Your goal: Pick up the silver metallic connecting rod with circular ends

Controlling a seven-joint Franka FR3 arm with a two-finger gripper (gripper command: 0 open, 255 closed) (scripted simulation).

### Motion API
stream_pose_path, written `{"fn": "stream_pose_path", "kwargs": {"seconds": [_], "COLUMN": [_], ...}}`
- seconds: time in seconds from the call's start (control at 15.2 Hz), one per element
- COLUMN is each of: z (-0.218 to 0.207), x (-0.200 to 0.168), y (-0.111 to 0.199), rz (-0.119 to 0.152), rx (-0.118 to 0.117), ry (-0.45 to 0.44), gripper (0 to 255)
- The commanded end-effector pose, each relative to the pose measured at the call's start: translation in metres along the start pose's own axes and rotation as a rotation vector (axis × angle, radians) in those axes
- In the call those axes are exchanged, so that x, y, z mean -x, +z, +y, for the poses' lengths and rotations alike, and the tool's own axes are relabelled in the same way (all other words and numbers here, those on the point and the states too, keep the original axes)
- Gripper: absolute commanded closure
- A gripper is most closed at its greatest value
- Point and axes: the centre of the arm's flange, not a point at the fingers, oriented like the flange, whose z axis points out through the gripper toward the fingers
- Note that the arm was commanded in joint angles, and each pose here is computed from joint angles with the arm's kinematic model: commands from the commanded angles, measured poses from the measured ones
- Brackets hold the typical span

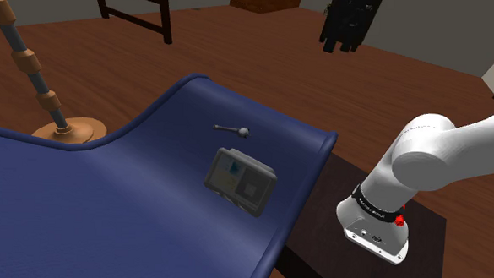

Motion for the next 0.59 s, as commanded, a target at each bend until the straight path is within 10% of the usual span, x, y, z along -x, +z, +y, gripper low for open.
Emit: {"fn": "stream_pose_path", "kwargs": {"seconds": [0.0, 0.53], "z": [0.000, -0.068], "x": [0.000, -0.026], "y": [0.000, 0.083], "rz": [0.000, 0.073], "rx": [0.000, 0.082], "ry": [0.000, 0.020], "gripper": [0, 0]}}
